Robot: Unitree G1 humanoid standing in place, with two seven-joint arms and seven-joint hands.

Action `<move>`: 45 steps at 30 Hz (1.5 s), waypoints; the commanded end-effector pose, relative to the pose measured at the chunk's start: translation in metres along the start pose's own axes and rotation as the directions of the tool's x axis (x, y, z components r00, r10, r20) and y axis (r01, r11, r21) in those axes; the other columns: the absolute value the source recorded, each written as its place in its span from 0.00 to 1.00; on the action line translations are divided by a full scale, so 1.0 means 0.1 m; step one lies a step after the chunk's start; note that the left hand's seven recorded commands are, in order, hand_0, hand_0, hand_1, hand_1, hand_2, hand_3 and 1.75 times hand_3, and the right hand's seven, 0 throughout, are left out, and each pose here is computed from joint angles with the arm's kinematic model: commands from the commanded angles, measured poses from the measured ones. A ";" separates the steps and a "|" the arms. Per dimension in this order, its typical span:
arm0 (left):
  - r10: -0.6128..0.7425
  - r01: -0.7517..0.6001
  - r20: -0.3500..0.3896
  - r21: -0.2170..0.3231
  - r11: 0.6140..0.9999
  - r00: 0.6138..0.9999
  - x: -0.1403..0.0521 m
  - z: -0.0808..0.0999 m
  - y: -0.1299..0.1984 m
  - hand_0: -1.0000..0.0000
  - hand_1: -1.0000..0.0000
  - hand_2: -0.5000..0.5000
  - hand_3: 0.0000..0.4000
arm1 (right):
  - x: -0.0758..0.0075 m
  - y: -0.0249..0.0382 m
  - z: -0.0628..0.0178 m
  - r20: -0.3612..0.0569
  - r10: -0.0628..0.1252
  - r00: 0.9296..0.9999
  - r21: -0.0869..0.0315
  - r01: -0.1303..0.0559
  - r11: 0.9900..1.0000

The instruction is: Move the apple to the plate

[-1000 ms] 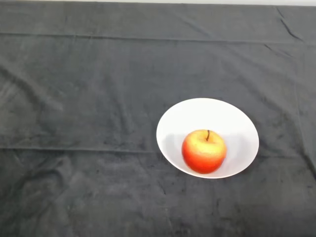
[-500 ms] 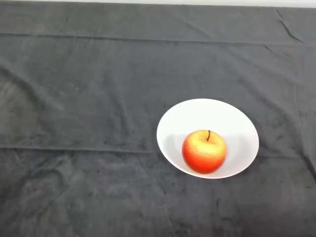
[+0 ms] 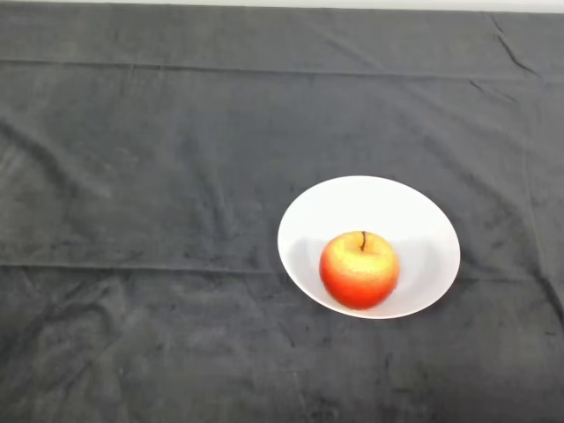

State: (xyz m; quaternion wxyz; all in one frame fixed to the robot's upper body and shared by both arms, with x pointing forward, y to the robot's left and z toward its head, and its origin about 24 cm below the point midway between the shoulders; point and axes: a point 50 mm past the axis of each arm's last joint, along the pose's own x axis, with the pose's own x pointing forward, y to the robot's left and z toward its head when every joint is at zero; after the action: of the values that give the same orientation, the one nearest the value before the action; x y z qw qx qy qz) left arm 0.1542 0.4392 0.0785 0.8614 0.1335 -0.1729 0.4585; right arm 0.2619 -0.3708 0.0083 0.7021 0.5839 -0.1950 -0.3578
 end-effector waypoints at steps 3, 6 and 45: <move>0.043 -0.043 0.008 -0.027 0.999 0.999 0.01 -0.01 -0.01 1.00 1.00 0.50 0.00 | 0.050 0.054 0.151 0.040 0.021 0.999 -0.008 -0.020 1.000; 0.037 -0.037 0.009 -0.027 0.999 0.999 0.01 -0.02 -0.01 1.00 1.00 0.50 0.00 | 0.050 0.054 0.151 0.040 0.021 0.999 -0.008 -0.020 1.000; 0.002 -0.002 0.002 -0.024 1.000 1.000 0.00 -0.04 -0.04 1.00 1.00 0.50 0.00 | 0.050 0.054 0.151 0.040 0.022 0.999 -0.007 -0.021 1.000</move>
State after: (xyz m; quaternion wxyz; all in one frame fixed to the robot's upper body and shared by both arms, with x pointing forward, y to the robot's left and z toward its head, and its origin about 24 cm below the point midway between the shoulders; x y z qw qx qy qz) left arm 0.1615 0.4379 0.0819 0.8691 0.1385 -0.1839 0.4379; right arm 0.2619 -0.3708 0.0082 0.7021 0.5839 -0.1950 -0.3579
